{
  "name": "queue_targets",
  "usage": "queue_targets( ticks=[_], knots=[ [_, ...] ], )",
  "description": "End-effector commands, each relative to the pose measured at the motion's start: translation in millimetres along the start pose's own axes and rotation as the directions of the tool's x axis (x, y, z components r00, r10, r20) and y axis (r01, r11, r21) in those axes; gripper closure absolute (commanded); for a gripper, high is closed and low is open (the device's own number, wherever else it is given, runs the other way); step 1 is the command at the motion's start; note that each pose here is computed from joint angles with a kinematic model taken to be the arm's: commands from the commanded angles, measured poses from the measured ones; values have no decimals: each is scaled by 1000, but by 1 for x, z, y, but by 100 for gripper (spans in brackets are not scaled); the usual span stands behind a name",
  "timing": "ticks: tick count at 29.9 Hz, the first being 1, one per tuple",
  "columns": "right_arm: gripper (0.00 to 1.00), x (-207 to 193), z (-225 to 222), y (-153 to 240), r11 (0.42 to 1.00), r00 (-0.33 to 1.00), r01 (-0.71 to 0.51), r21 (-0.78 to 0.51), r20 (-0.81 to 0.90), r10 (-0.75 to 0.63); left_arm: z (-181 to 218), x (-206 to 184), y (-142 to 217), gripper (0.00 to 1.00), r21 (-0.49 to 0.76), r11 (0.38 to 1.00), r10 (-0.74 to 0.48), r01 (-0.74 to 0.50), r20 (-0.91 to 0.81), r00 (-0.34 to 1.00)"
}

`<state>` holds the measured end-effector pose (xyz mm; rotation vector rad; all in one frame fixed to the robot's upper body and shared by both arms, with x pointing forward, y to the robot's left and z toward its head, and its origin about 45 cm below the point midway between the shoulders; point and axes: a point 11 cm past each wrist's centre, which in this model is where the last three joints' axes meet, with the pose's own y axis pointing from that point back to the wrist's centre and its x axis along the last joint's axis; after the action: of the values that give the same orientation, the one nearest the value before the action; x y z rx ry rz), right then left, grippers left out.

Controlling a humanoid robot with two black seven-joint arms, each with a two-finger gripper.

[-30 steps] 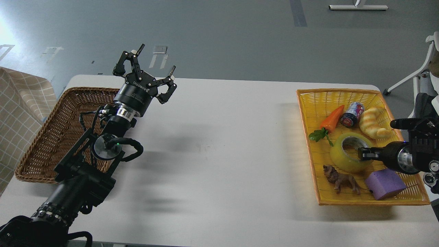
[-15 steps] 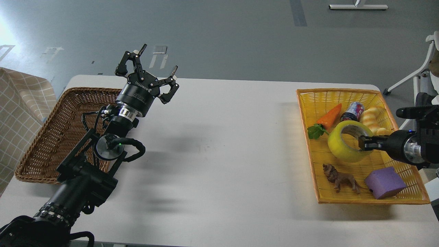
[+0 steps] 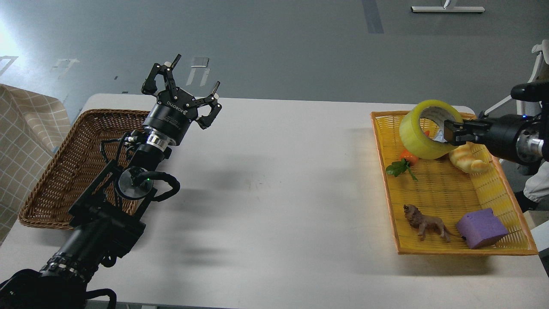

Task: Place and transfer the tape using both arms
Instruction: 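Lift the tape roll with the right gripper toward the table center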

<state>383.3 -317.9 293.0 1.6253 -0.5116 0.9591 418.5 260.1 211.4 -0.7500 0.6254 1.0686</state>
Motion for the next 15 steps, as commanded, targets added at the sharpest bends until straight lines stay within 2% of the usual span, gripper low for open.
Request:
queue_targets(
  ticks=[1,8,15],
  knots=[
    [100,16,-33,-21,996,999,-38,78,2,38,0,-1,-1,2,-1,1000,-3,3,-2,1000],
    [100,24,-77,-75,992,1000,-4,126,-11,5,-1,-2,-2,2,0,1000,-4,4,-4,1000],
    [100,21,-150,-127,980,993,87,180,-93,-71,-6,-4,-3,2,4,1000,-9,9,-14,1000]
  ],
)
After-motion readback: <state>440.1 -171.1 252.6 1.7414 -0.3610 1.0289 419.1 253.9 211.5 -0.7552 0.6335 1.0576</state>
